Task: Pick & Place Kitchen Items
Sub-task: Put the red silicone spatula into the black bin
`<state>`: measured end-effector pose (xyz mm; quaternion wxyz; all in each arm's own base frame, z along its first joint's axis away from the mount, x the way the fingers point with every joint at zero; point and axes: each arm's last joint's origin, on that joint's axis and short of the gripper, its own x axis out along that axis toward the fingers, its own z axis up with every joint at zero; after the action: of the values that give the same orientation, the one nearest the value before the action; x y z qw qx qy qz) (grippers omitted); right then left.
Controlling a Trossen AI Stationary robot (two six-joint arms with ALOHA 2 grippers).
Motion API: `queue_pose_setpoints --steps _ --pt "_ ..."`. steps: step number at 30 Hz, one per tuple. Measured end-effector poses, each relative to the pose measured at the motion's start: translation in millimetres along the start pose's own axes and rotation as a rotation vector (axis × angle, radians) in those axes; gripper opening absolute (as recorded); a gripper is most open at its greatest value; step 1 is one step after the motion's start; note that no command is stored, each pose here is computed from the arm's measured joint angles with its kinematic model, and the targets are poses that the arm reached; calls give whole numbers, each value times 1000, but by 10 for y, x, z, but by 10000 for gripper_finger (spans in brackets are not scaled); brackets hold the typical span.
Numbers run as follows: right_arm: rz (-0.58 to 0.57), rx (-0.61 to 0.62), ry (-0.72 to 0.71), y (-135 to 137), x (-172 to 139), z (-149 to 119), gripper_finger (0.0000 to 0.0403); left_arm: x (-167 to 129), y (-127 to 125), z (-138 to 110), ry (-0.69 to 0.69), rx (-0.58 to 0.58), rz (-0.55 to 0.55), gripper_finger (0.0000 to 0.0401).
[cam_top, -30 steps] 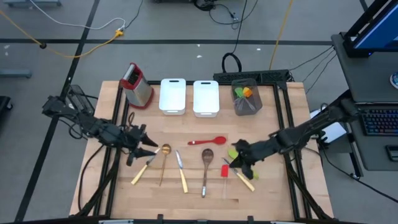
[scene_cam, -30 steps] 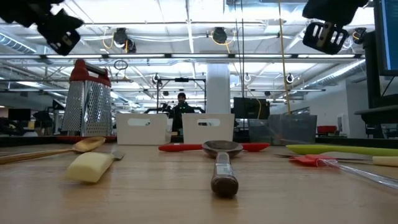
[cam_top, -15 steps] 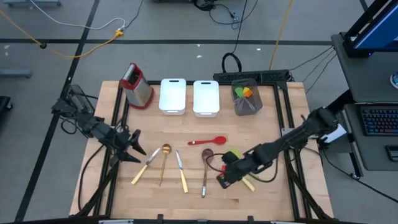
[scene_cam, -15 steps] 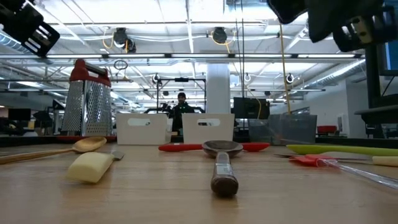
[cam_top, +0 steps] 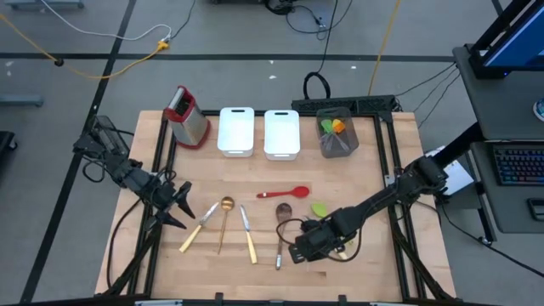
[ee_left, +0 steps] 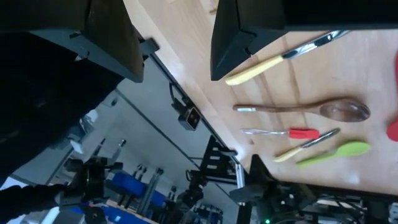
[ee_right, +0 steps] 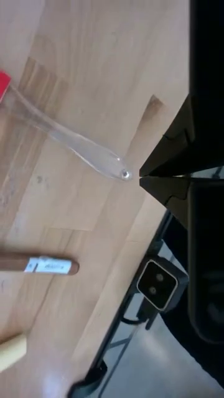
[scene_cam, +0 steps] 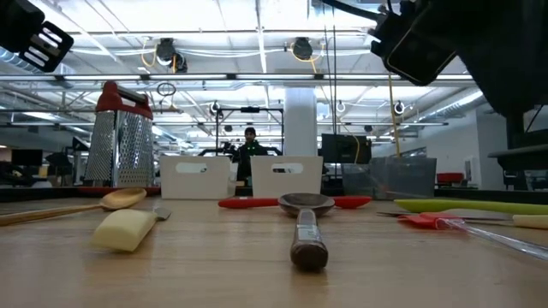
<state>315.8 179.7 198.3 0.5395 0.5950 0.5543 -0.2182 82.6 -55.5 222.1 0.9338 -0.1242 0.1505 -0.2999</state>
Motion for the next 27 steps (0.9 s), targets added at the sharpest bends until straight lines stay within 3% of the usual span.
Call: queue_pose_setpoints --steps 19,27 --pt "20 -18 -52 -120 118 76 176 1 -5 -2 2 3 -5 191" --pt "20 72 -52 -132 127 82 207 0 -6 1 0 24 -5 191"
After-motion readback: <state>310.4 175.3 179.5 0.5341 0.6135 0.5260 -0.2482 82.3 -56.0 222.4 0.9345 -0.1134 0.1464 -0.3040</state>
